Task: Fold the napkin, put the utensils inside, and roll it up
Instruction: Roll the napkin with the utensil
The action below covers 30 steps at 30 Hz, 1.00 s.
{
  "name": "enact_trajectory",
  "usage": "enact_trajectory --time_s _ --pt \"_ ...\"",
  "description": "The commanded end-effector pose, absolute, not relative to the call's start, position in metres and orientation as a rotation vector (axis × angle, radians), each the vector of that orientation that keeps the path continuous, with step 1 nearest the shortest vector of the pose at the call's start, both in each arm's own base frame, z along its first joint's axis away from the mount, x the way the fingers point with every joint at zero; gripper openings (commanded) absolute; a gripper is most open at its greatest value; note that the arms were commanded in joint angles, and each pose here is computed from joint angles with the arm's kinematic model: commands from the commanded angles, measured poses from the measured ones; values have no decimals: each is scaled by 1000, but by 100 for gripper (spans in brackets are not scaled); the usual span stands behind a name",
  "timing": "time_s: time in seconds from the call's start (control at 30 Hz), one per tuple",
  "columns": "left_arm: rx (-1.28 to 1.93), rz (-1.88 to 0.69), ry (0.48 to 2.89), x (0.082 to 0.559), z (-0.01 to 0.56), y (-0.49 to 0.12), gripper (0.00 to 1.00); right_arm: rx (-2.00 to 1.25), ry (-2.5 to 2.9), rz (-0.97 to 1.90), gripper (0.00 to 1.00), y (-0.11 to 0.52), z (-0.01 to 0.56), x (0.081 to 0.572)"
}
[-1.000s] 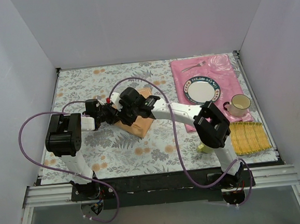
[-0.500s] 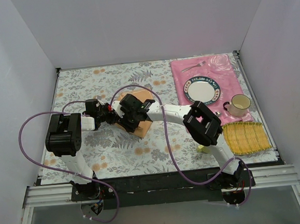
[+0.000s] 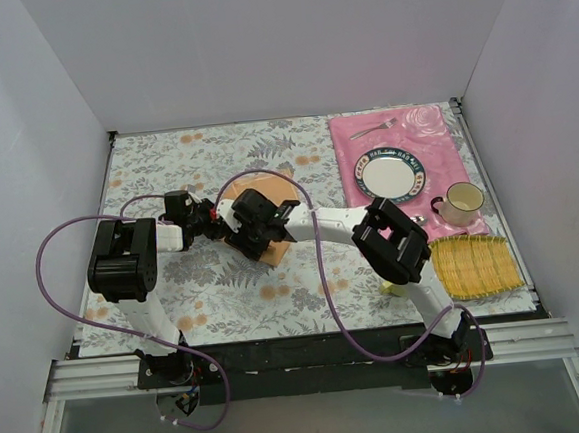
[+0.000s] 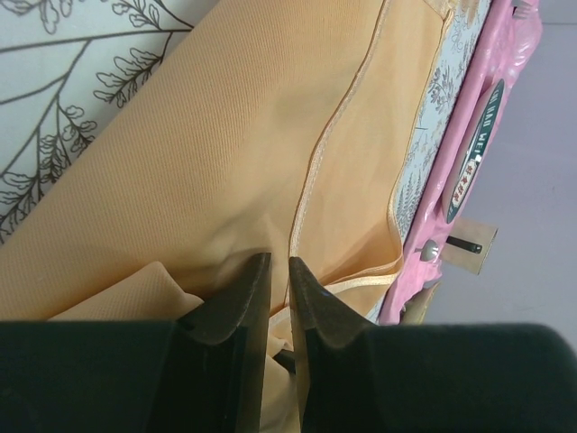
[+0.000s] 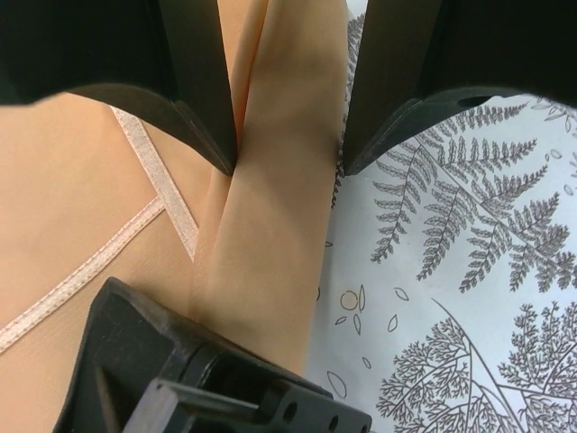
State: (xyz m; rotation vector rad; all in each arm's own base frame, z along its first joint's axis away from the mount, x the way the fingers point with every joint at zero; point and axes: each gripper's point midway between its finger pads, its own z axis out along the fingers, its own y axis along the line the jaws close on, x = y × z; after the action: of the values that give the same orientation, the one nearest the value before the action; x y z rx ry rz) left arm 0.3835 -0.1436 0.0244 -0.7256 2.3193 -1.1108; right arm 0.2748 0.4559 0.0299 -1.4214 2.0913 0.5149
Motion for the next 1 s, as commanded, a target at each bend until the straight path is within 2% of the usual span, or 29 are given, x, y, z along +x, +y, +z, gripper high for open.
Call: enact_trajectory --time_s 0.0,0.1,0.2,0.23,0.3,0.43,0.5,0.7,0.73,0.83,0.97 --pt "-808 -1019 2426 367 -7 -134 15 -1377 2143 367 58 442 4 272" --pt "-805 -1026 2427 366 -6 -134 15 -1341 2159 263 56 433 -10 271" --pt "-798 -1030 2430 366 -5 -134 15 -1320 2212 217 48 425 -24 267" --pt "-796 -1036 2434 366 -5 -135 15 -1316 2225 201 43 422 -28 266" --pt "-797 -1042 2437 366 -5 -135 15 -1309 2255 184 38 417 -36 264" --pt "-777 -1056 2436 370 0 -137 16 -1312 2303 176 19 411 -49 257" --pt "-770 -1062 2438 373 5 -137 16 -1288 2337 226 18 415 -51 250" --pt "-696 -1040 2376 408 52 -133 18 -1231 2421 443 5 431 -48 229" --pt "-681 -1027 2345 415 68 -132 24 -1206 2431 465 1 433 -47 229" --pt "-707 -908 2310 430 103 -117 37 -1140 2508 731 1 445 -40 213" --pt "-760 -748 2276 419 129 -97 44 -1038 2532 1005 1 457 -23 208"
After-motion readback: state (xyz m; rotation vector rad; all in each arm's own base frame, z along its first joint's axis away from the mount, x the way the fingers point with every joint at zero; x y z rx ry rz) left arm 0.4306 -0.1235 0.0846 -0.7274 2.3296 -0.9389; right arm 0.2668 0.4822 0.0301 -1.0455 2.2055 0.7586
